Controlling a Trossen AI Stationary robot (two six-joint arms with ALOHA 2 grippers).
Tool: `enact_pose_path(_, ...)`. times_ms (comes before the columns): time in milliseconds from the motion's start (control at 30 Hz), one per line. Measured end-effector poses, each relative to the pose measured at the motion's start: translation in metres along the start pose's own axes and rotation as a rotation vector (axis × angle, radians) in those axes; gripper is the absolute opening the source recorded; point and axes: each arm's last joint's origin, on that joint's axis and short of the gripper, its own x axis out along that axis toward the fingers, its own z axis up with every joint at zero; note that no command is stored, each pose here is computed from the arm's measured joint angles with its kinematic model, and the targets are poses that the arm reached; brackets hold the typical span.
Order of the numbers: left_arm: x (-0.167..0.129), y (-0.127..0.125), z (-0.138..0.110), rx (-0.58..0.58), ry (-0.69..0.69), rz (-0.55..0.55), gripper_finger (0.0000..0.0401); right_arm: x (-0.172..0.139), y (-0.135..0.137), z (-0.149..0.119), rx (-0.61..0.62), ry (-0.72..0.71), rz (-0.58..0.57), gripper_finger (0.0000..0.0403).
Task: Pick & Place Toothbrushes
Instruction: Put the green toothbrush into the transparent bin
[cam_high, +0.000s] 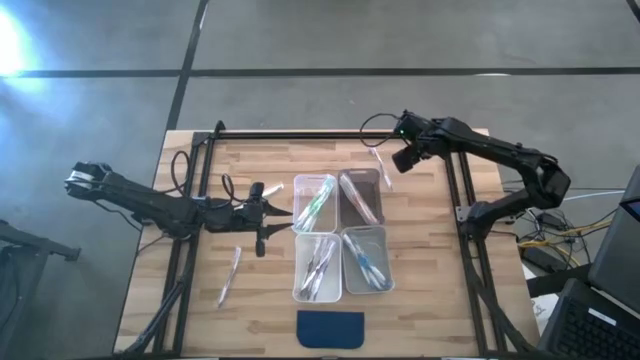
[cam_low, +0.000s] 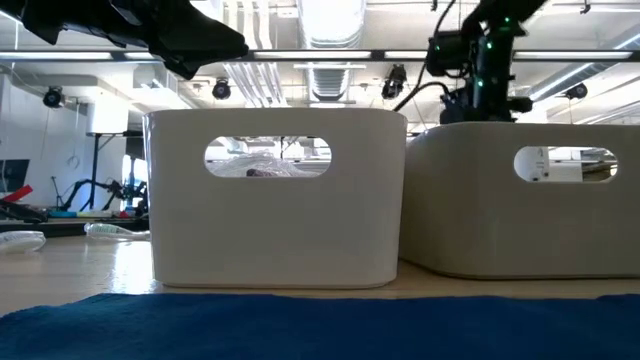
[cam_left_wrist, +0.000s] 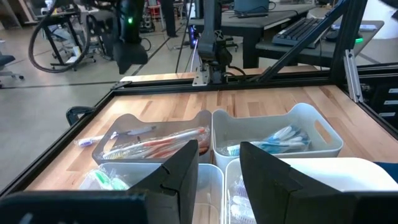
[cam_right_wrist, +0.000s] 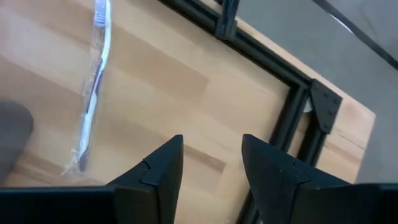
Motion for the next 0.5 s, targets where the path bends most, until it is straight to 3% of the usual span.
enact_pose_path(100, 0.0, 0.0, 0.0, 0.0, 0.0, 0.0, 0.0124, 0.013, -0.002, -0.005, -0.005, -0.015, 0.03, 0.0168)
enact_pose_path(333, 0.0, 0.0, 0.0, 0.0, 0.0, 0.0, 0.0124, 0.042, 0.004, -0.009, -0.024, -0.08, 0.312, 0.0159)
enact_pose_path(500, 0.0, 0.0, 0.0, 0.0, 0.0, 0.0, 0.0124, 0.052, 0.007, -0.014, -0.038, -0.101, 0.331, 0.0148)
